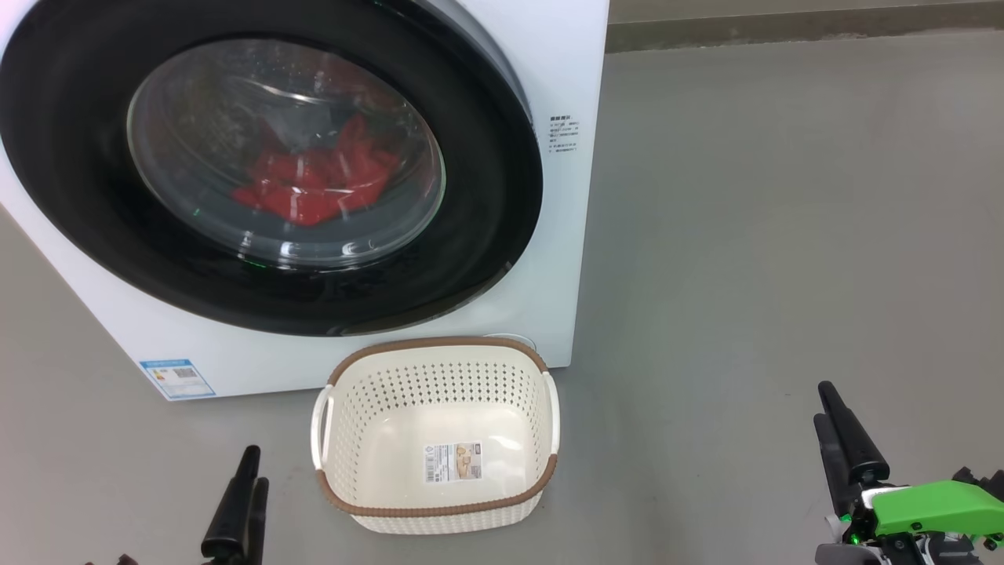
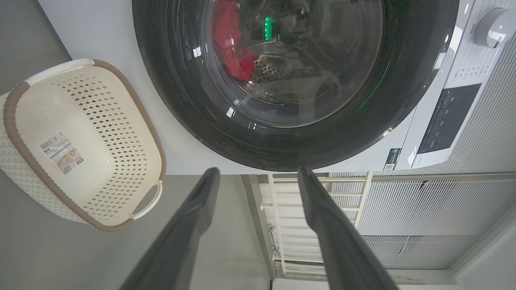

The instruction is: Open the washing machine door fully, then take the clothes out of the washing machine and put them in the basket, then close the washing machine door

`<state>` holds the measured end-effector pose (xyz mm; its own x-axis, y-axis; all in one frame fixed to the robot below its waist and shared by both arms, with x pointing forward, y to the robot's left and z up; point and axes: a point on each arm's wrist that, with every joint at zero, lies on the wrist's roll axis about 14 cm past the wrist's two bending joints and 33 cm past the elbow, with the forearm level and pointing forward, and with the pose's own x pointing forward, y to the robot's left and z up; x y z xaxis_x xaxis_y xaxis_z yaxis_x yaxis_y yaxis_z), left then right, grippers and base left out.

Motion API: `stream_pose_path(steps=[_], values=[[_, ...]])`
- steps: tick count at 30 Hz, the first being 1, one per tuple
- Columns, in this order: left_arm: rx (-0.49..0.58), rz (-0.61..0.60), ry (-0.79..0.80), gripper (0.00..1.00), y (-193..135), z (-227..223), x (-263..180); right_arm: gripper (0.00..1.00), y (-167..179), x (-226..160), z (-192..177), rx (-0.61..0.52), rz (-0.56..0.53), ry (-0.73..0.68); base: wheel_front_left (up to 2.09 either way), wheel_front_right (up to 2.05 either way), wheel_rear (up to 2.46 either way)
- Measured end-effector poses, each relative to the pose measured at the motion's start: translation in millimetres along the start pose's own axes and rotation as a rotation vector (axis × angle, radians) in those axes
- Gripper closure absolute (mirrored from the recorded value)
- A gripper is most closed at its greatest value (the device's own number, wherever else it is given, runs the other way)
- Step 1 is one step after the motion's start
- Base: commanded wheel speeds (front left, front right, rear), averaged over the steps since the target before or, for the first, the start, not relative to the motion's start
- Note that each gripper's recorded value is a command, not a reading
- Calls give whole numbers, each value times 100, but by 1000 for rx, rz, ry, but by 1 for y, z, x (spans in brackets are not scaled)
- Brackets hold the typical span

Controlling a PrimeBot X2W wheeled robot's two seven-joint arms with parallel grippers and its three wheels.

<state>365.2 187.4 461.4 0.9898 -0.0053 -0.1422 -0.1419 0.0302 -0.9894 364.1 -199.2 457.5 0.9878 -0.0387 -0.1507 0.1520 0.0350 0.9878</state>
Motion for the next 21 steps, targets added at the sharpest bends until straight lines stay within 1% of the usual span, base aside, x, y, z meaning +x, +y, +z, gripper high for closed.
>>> stream_pose_path(steps=[8, 10, 12, 14, 21], values=[[134, -1, -7, 0, -1, 2, -1, 0, -2, -1, -2, -115, -9, 5, 0, 0, 0], [149, -1, -7, 0, -2, 2, -1, 0, -2, -1, -3, -127, -9, 4, 0, 0, 0], [199, 0, -13, 0, -2, 3, -2, 0, -1, 0, -4, -173, -6, 9, 0, 0, 0], [213, -2, -14, 0, -2, 3, -2, 0, -1, 0, -5, -187, -6, 10, 0, 0, 0], [329, -18, -25, 0, -8, 4, -2, 0, -2, 0, -8, -274, -7, 16, 0, 0, 0]])
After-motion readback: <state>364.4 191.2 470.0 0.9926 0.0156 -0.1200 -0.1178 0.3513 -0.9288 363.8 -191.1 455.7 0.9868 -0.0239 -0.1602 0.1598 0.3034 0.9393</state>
